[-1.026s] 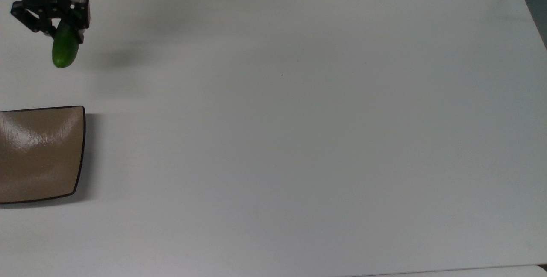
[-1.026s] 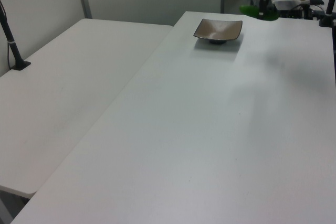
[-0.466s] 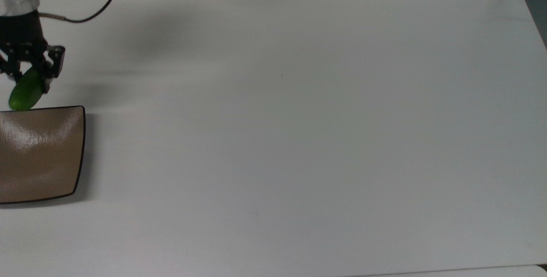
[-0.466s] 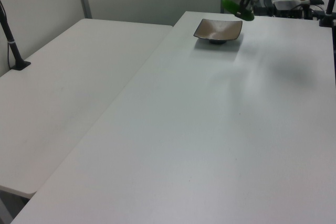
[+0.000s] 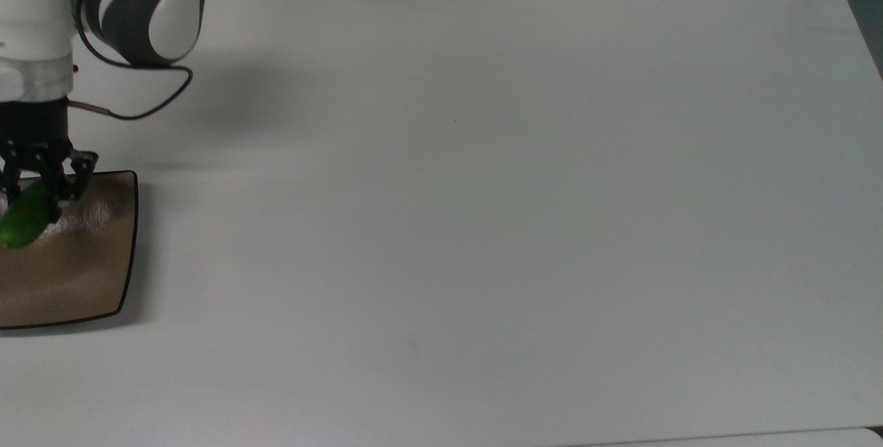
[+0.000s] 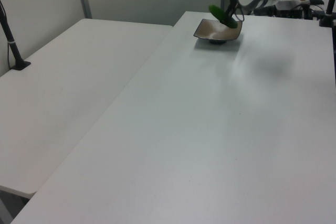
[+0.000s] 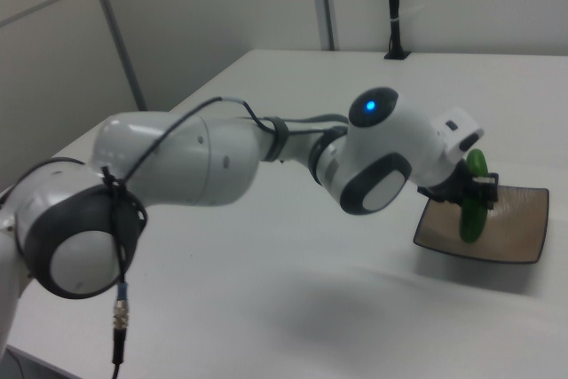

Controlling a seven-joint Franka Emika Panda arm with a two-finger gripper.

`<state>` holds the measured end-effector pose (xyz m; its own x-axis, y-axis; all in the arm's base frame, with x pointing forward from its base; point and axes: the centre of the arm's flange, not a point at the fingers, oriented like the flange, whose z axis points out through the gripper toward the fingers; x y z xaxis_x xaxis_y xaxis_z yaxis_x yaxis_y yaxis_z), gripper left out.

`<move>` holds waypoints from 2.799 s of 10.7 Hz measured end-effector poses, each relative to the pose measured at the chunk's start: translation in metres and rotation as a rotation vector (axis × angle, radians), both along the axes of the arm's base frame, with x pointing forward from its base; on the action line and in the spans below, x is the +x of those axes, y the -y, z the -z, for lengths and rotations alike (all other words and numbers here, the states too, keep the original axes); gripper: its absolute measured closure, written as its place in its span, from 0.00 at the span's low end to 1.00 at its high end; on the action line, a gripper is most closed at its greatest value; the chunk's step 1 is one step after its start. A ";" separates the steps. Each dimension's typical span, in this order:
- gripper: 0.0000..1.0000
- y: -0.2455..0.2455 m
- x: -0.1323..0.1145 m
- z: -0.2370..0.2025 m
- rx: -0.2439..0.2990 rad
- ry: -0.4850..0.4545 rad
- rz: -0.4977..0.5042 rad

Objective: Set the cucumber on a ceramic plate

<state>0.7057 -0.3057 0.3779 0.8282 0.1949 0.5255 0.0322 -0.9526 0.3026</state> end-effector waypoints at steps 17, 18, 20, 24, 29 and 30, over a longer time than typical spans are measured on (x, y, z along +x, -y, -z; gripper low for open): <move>0.00 -0.008 0.007 -0.007 -0.031 0.058 -0.008; 0.00 -0.011 -0.005 -0.023 -0.023 0.062 -0.003; 0.00 -0.030 -0.032 -0.056 0.032 0.018 -0.017; 0.00 -0.056 -0.101 -0.155 0.277 -0.226 -0.021; 0.00 -0.120 -0.200 -0.267 0.455 -0.424 0.023; 0.00 -0.141 -0.205 -0.280 0.461 -0.431 0.040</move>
<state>0.5004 -0.1647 0.6581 0.9862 -0.0079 0.1656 0.0209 -0.9850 -0.1712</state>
